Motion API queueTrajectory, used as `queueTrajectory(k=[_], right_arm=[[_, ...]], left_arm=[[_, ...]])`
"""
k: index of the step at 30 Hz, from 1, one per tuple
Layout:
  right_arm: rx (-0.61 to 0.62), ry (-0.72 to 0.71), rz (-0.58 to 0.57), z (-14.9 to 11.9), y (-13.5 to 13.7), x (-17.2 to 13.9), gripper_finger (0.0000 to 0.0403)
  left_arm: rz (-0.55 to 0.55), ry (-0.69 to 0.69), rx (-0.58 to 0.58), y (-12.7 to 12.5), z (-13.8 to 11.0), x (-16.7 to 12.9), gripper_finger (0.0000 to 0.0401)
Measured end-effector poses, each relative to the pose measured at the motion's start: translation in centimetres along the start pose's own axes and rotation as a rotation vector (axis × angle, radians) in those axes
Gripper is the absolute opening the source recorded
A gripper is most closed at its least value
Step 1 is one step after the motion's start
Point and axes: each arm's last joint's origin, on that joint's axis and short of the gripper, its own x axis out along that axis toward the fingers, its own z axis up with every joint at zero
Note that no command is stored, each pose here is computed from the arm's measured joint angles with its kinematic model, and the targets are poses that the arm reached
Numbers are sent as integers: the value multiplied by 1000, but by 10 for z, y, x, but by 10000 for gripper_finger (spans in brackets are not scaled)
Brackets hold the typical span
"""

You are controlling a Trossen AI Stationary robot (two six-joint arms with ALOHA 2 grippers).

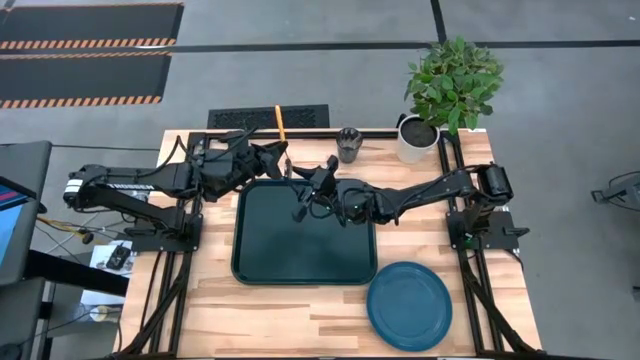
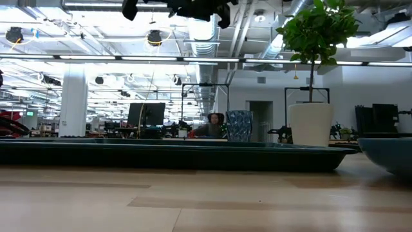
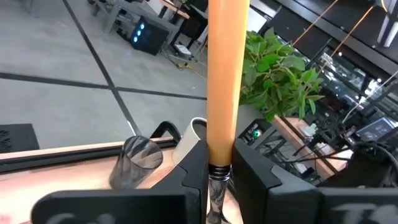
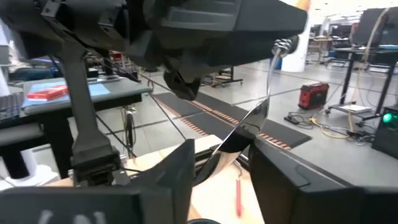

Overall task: Pick and place plate/cup/fork/spoon on tray
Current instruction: Put the yellow spoon on the black serving tray

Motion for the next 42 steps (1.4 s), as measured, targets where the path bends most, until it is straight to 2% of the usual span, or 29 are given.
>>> queueTrajectory(k=[11,17,20,23,28,31,36,40,42], right_arm=[[5,39,-111,-4,-6,2,18],[-58,107,-105,-1,-11,-4,9],[-125,167,-72,16,-22,-13,4],[-201,281,-51,30,-40,-29,3],[-229,421,-12,62,-83,-60,2],[-249,563,33,66,-108,-75,2],[-337,913,135,46,-134,-92,1],[-422,1180,286,14,-130,-90,1],[-461,1268,390,-3,-123,-85,1]], left_arm=[[-4,-19,21,-1,2,-2,41],[-13,55,66,2,-1,-4,61],[-43,124,133,4,-4,-6,87],[-66,214,173,8,-7,-10,119],[-133,367,208,12,-11,-16,171],[-147,501,219,17,-19,-19,191],[-148,687,252,26,-29,-25,203],[-114,751,269,31,-32,-27,204],[-103,757,266,32,-32,-28,204]])
